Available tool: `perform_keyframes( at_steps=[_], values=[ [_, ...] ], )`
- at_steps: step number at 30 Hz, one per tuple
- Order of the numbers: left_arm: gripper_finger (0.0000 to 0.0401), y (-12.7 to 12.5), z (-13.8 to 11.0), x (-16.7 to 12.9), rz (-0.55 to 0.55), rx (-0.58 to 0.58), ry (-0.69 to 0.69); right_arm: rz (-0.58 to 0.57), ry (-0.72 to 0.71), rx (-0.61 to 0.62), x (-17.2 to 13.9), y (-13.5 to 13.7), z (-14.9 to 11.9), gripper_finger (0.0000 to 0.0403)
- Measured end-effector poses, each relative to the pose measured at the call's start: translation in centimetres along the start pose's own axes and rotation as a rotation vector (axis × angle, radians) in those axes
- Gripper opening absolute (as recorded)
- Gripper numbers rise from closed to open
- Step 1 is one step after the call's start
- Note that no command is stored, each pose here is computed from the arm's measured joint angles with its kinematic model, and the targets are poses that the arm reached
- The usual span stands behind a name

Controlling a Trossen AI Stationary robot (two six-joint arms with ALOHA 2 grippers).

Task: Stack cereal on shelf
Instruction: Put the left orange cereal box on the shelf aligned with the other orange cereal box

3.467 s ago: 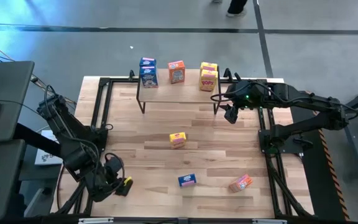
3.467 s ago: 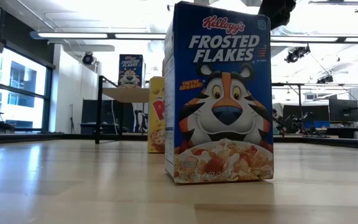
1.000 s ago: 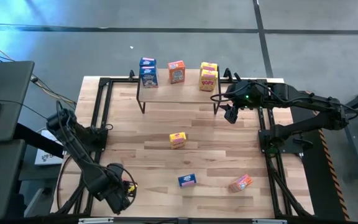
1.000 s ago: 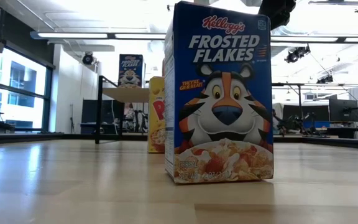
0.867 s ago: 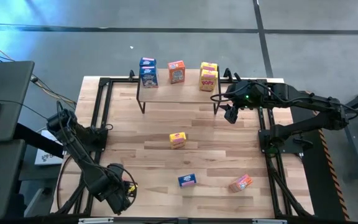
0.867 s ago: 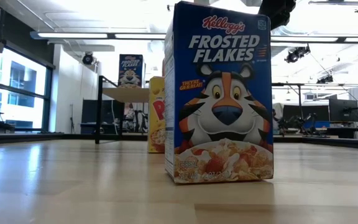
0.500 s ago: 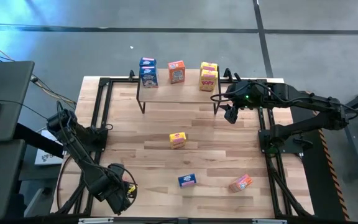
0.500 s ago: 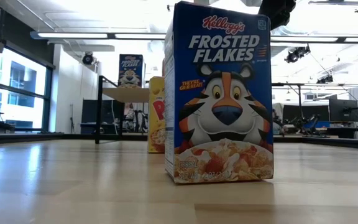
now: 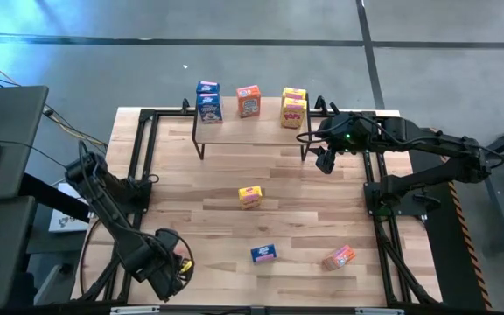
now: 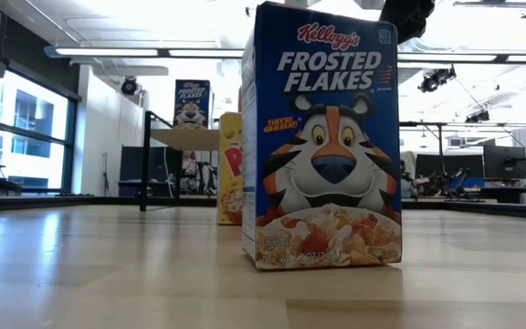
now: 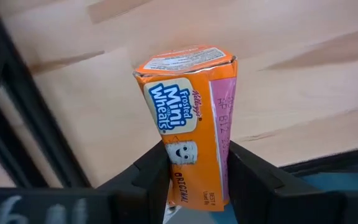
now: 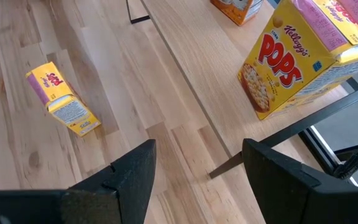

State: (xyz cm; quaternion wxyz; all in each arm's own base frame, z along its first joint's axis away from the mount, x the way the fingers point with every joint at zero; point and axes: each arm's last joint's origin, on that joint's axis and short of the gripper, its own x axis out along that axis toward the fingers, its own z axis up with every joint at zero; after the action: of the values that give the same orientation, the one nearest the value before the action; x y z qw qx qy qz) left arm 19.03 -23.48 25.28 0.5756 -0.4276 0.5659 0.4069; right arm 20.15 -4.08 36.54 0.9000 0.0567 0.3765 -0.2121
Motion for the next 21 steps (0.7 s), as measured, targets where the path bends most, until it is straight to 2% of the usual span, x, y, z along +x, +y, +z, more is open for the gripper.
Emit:
perform_keyframes(
  at_steps=[9, 21],
  values=[
    [0.0127, 0.2, 2.0, -2.2, -0.067, 0.141, -0.053, 0.0, -0.001, 0.003, 0.0, 0.0, 0.0, 0.0232],
    [0.0126, 1.3, 7.8, -5.7, -0.117, 0.345, -0.234, 0.005, -0.001, 0.003, 0.0, 0.0, 0.0, 0.0232]
  ],
)
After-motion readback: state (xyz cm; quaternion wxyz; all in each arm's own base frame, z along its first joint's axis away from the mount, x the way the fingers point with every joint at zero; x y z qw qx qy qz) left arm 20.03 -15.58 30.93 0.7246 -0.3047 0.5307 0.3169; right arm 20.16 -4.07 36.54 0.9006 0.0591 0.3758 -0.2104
